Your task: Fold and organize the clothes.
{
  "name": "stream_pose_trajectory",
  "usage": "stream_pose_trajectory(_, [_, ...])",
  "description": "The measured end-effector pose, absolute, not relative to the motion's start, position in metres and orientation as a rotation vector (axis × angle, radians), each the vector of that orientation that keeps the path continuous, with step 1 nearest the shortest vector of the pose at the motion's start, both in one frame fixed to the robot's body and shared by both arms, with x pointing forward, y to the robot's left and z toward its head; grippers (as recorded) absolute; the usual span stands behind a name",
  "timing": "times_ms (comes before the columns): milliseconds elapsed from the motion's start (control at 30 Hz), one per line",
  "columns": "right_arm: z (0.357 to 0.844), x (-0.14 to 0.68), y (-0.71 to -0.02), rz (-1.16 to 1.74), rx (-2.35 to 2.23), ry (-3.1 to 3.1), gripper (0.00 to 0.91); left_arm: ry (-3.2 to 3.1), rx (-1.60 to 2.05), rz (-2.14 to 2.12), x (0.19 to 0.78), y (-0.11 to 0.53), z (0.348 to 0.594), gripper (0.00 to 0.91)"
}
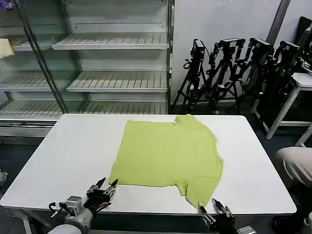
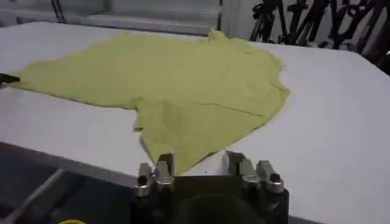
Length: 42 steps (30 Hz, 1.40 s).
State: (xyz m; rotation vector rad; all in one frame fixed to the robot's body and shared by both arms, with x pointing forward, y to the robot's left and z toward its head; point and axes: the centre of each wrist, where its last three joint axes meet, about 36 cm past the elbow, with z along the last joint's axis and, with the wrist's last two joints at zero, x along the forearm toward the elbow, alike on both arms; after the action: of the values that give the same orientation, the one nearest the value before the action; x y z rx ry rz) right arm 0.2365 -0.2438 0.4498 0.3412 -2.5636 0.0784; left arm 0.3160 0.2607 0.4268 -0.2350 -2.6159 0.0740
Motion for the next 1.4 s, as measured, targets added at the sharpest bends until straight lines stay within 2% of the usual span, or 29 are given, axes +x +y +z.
stream_pose_trajectory(733, [0.470,0.266,-0.254,0.035,0.379,-2.693,0.000,-2.659,-0.304,0.114,0.330,0.256,0.437,0.010])
stream_pose_trajectory(1100, [0.475,0.316,-0.266,0.055,0.358,-2.771,0.000,-2.743,-0.325,0.132,0.371,0.253,0.452,0.020])
stream_pose_trajectory(1400, [0.467,0.365,-0.276,0.070,0.310,-2.822,0.000,-2.765,-0.334,0.181,0.410,0.252,0.452,0.010])
